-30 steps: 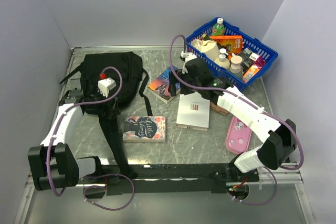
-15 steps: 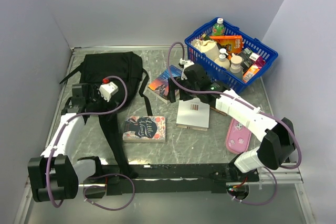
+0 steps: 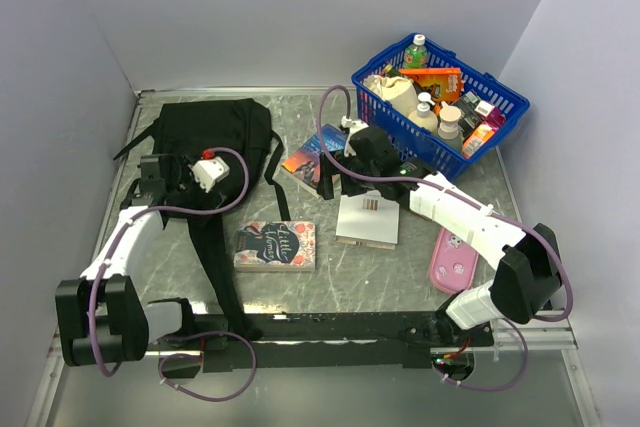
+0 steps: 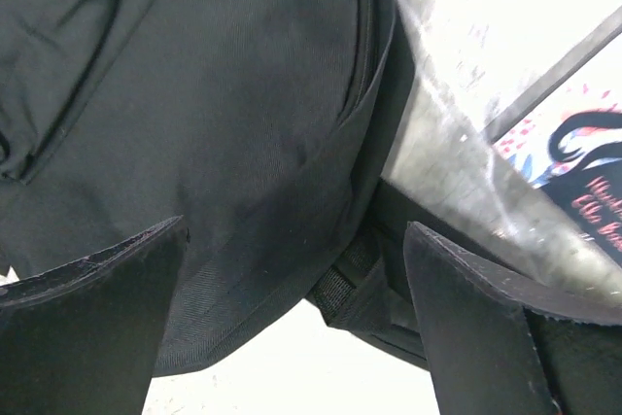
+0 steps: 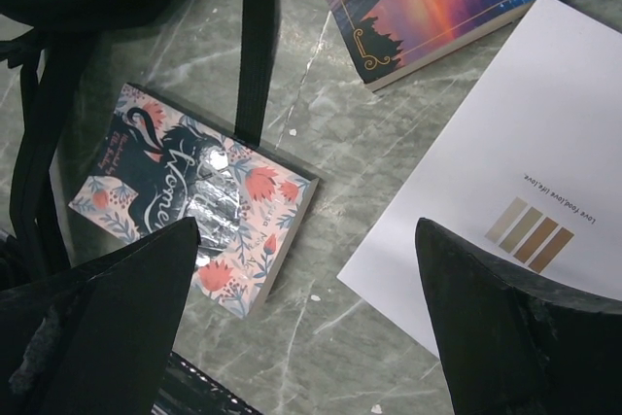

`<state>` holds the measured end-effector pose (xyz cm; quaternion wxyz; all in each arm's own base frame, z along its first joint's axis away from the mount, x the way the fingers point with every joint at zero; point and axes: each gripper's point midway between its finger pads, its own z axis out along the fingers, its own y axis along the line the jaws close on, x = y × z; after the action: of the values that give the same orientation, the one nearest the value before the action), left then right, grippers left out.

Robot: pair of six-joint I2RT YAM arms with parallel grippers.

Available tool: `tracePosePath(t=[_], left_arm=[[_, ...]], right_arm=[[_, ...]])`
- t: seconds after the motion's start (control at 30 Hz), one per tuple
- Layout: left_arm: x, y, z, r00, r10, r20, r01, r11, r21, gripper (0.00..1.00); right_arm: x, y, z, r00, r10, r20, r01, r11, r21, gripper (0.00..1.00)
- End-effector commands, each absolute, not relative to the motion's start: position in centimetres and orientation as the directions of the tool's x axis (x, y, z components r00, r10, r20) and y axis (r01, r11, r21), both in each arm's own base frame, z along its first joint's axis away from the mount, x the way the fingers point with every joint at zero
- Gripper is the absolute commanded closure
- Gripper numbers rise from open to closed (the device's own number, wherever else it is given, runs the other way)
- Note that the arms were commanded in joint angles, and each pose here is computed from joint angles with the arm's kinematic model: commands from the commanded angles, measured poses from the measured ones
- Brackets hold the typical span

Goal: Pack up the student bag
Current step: Move the student bag to the center of the board.

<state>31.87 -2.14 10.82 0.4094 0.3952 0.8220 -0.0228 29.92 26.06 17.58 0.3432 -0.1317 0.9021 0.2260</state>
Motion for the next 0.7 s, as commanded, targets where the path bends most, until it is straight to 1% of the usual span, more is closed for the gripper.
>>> tracePosePath(t=[0.0,0.07,0.17,0.2,0.27,0.3,0.37,0.4,0.43,0.57,0.67], left_arm=[[33.0,-1.1,10.0,-0.326,0.688,-0.649,0.665,0.654,0.360,0.04],[33.5,-0.5,9.1,-0.354,0.689,-0.633,0.653,0.666,0.359,0.06],[34.7,0.2,8.9,-0.373,0.684,-0.627,0.620,0.686,0.381,0.18],[35.1,0.2,9.2,-0.374,0.677,-0.633,0.611,0.694,0.381,0.33],[35.3,0.2,9.2,-0.383,0.669,-0.636,0.610,0.701,0.370,0.52],[35.5,0.0,9.6,-0.384,0.655,-0.651,0.604,0.711,0.359,0.66],[35.4,-0.3,9.9,-0.389,0.643,-0.659,0.608,0.717,0.341,0.78],[35.6,-0.3,10.4,-0.395,0.627,-0.671,0.597,0.731,0.331,0.91],[35.7,-0.6,10.8,-0.396,0.614,-0.683,0.595,0.738,0.319,0.98],[36.1,-1.7,15.0,-0.379,0.531,-0.758,0.571,0.779,0.260,0.99],[36.8,-2.8,20.8,-0.311,0.447,-0.839,0.537,0.811,0.233,0.99]], right_arm=[[30.3,26.7,19.7,-0.693,-0.044,-0.720,-0.415,0.840,0.348,0.00],[30.3,26.8,19.9,-0.690,-0.041,-0.723,-0.421,0.835,0.354,0.00],[30.0,27.1,20.3,-0.685,-0.035,-0.728,-0.435,0.821,0.370,0.00],[29.9,27.1,20.4,-0.684,-0.034,-0.728,-0.438,0.818,0.373,0.00],[29.7,27.2,20.6,-0.683,-0.029,-0.730,-0.444,0.810,0.383,0.00],[29.6,27.2,20.5,-0.683,-0.030,-0.729,-0.446,0.809,0.384,0.00],[29.4,27.0,20.7,-0.681,-0.029,-0.732,-0.447,0.808,0.383,0.00],[29.4,26.9,20.7,-0.681,-0.032,-0.732,-0.448,0.809,0.381,0.00],[29.3,26.9,20.9,-0.675,-0.030,-0.737,-0.451,0.807,0.381,0.00],[29.0,26.6,21.5,-0.664,-0.025,-0.747,-0.457,0.805,0.379,0.00],[28.7,26.3,21.8,-0.659,-0.023,-0.752,-0.458,0.805,0.376,0.00]])
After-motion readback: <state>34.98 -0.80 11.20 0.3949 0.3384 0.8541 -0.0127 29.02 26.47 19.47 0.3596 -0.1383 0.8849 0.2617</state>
